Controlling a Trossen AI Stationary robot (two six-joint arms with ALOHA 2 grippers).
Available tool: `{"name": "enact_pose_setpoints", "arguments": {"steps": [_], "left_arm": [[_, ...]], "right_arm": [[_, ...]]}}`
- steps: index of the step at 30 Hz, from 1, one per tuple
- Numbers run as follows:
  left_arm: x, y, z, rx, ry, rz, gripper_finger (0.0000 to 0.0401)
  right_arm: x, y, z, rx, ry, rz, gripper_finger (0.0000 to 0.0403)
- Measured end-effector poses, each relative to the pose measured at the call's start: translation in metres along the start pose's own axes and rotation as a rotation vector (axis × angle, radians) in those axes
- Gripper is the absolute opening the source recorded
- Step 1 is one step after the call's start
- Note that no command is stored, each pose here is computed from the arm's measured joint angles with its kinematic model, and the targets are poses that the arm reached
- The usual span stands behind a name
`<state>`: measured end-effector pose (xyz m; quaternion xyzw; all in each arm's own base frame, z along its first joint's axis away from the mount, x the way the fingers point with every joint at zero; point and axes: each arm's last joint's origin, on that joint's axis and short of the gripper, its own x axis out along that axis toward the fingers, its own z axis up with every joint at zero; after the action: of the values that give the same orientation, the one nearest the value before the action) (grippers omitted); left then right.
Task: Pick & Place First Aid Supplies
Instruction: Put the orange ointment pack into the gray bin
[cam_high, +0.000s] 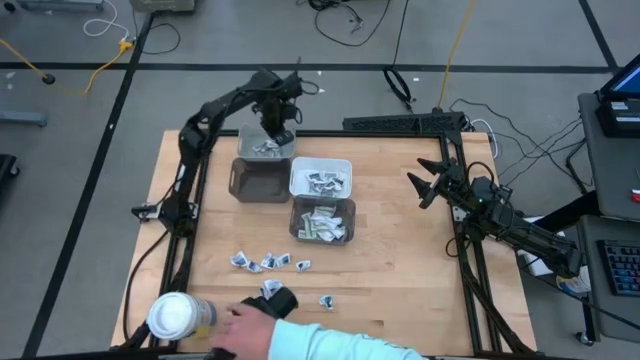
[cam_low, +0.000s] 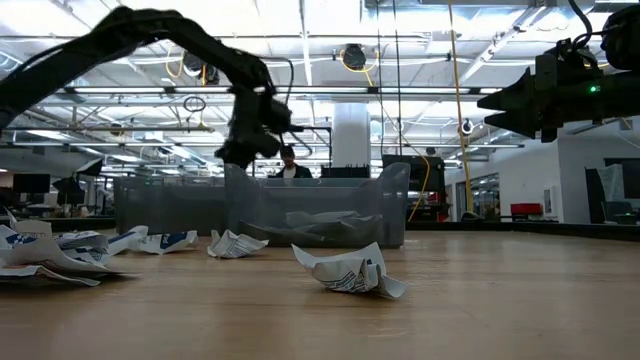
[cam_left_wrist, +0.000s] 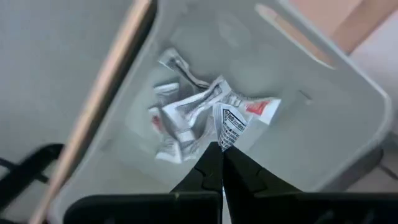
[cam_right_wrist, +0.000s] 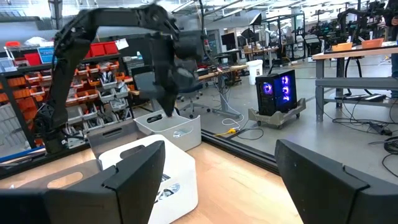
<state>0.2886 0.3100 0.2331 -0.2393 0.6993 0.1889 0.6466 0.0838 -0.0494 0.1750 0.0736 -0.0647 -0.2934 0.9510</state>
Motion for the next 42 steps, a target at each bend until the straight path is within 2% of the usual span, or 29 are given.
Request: {"name": "enact_pose_setpoints", "arguments": {"steps": [3, 6, 9, 16, 18, 22, 25, 30, 32, 38, 42], "left_arm": [[0.021, 0.000, 0.010, -0.054, 0.038, -0.006, 0.0004], [0.030, 0.001, 0.015, -0.121, 0.033, -0.003, 0.0027], [0.029, 0.002, 0.017, -0.124, 0.009, 0.000, 0.0072], [0.027, 0.002, 0.016, -0.115, 0.008, 0.017, 0.0205], [0.027, 0.003, 0.016, -0.114, 0.013, 0.017, 0.0234], [0.025, 0.007, 0.015, -0.139, -0.010, -0.068, 0.0272], [0.022, 0.013, 0.016, -0.202, -0.050, -0.081, 0.0286], [0.020, 0.019, 0.014, -0.427, -0.046, -0.127, 0.0289], [0.020, 0.019, 0.013, -0.469, -0.042, -0.130, 0.0284], [0.020, 0.019, 0.013, -0.442, -0.040, -0.143, 0.0264], [0.012, 0.020, 0.007, -0.349, -0.042, -0.162, 0.0256]], "right_arm": [[0.000, 0.000, 0.000, 0.000, -0.001, 0.000, 0.0297], [0.000, 0.000, 0.000, 0.000, 0.000, 0.000, 0.0297], [0.000, 0.000, 0.000, 0.000, 0.000, 0.000, 0.0297], [0.000, 0.000, 0.000, 0.000, 0.000, 0.000, 0.0297], [0.000, 0.000, 0.000, 0.000, 0.000, 0.000, 0.0297], [0.000, 0.000, 0.000, 0.000, 0.000, 0.000, 0.0297], [0.000, 0.000, 0.000, 0.000, -0.001, 0.000, 0.0297], [0.000, 0.000, 0.000, 0.000, 0.000, 0.000, 0.0297], [0.000, 0.000, 0.000, 0.000, -0.001, 0.000, 0.0297], [0.000, 0.000, 0.000, 0.000, 0.000, 0.000, 0.0297], [0.000, 0.000, 0.000, 0.000, 0.000, 0.000, 0.0297]]}}
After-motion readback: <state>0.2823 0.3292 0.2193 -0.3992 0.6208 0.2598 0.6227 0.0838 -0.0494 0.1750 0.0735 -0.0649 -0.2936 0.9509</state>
